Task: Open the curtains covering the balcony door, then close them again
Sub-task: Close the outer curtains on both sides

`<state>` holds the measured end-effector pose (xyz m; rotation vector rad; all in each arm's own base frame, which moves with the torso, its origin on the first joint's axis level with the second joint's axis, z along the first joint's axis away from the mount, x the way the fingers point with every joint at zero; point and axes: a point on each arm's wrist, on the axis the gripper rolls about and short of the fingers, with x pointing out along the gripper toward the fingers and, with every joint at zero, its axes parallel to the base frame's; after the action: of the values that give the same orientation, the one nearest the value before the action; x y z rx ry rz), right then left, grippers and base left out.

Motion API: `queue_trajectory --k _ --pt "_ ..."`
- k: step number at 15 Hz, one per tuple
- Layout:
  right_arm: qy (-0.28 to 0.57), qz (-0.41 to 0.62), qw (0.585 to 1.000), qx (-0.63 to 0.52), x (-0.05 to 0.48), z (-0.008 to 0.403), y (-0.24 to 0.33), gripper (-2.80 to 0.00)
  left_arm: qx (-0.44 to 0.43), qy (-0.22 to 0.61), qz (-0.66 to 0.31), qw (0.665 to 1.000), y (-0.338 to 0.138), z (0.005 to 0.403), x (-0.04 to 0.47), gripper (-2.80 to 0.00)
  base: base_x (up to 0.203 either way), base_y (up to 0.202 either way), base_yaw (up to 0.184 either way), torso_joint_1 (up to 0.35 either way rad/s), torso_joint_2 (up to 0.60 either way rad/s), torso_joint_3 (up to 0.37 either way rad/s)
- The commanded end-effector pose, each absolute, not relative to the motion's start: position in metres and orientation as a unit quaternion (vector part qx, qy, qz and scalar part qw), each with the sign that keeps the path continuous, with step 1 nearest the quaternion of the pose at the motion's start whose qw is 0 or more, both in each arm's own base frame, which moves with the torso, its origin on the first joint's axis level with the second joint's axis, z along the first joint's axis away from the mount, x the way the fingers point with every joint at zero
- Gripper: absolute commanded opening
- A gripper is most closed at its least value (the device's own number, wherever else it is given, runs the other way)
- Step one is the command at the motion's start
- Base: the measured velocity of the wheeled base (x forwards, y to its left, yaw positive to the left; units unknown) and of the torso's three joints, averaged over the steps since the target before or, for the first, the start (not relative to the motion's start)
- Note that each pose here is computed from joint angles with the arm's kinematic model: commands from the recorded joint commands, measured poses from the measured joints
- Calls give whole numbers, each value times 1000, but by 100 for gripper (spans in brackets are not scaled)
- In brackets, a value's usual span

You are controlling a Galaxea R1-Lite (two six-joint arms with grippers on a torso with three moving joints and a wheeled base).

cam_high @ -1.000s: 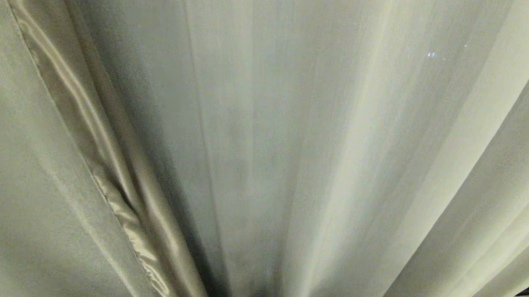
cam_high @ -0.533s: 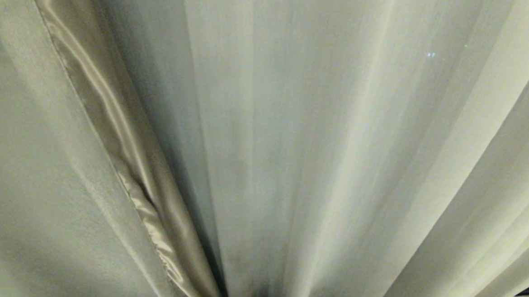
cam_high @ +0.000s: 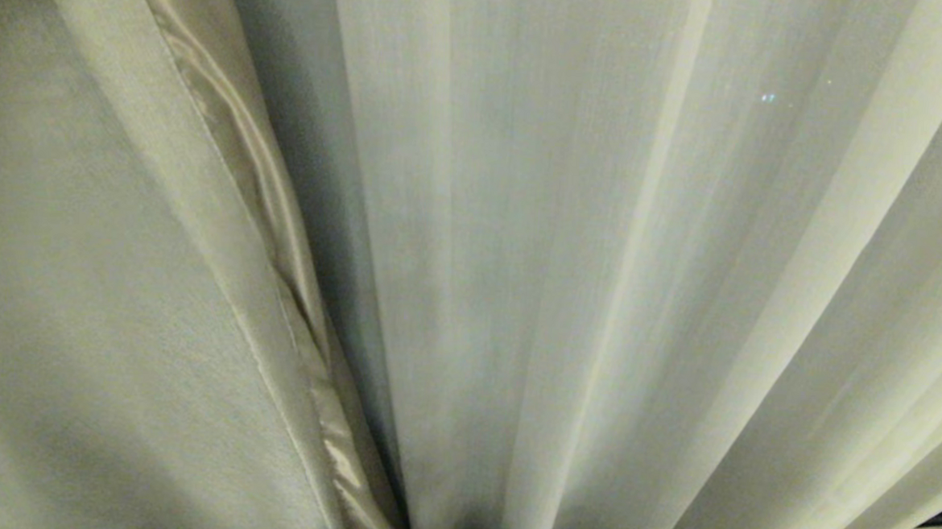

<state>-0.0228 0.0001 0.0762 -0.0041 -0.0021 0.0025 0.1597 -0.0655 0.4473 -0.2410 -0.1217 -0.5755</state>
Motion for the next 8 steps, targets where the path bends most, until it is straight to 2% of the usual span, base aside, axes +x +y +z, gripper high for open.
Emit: queue_trajectory --k 1,8 --pt "-2 2 1000 -2 -23 76 0 -280 -119 -51 -291 948 -73 444 170 -280 0 0 0 0 0 0" --pt "-2 2 1000 -2 -23 76 0 -280 -119 -42 -307 943 -84 440 178 -280 0 0 0 0 0 0"
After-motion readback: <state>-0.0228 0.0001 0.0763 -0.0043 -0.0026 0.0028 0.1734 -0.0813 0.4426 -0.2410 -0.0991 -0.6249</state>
